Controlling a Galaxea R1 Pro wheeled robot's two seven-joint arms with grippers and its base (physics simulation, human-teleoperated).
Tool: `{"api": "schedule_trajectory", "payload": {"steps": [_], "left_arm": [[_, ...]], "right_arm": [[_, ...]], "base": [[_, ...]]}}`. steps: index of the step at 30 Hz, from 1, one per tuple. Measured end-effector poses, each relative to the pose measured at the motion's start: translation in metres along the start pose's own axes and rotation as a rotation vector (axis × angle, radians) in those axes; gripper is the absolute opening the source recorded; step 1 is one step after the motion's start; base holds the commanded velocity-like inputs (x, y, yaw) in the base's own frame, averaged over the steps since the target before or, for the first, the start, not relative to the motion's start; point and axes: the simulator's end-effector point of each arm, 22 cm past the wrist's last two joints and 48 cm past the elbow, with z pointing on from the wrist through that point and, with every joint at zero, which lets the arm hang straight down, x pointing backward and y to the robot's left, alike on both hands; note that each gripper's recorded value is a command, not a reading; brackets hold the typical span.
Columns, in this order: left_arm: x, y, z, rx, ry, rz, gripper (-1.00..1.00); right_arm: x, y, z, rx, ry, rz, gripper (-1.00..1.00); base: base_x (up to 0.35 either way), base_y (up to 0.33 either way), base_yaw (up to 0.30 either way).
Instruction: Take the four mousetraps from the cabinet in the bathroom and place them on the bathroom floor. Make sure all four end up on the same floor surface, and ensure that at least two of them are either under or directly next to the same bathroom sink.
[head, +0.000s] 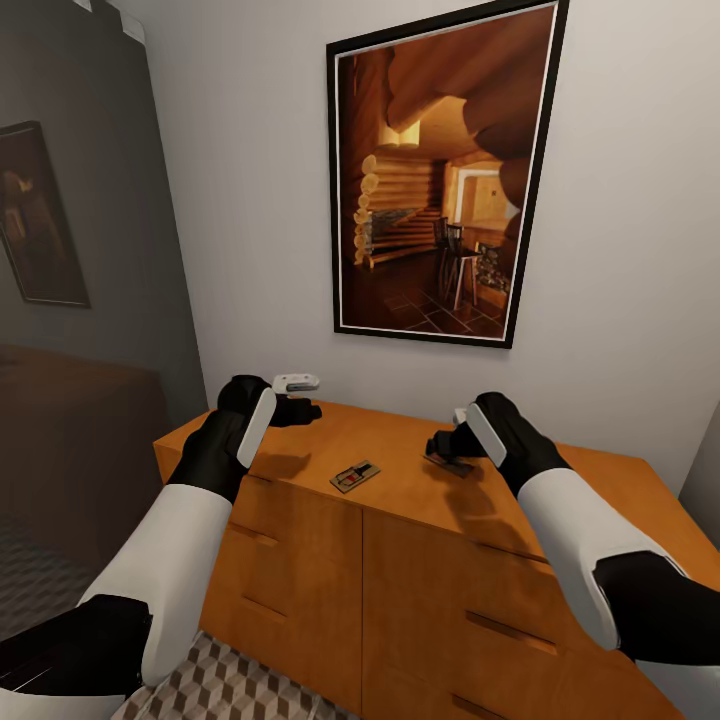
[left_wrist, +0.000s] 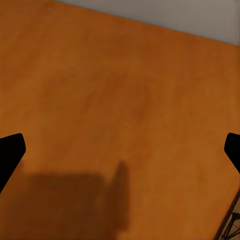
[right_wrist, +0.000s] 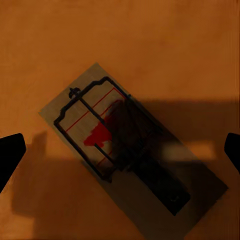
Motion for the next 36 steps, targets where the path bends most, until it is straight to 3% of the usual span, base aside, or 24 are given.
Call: {"api": "schedule_trajectory", "payload": {"steps": [36], "left_arm": [[0.0072, 0.0009, 0.0046, -0.003, 0.02, 0.0, 1.0]], "right_arm": [[-0.0026, 0.0009, -0.0017, 0.007, -0.008, -0.013, 1.0]], "base": [[0.0, 0.0, 0.0]]}}
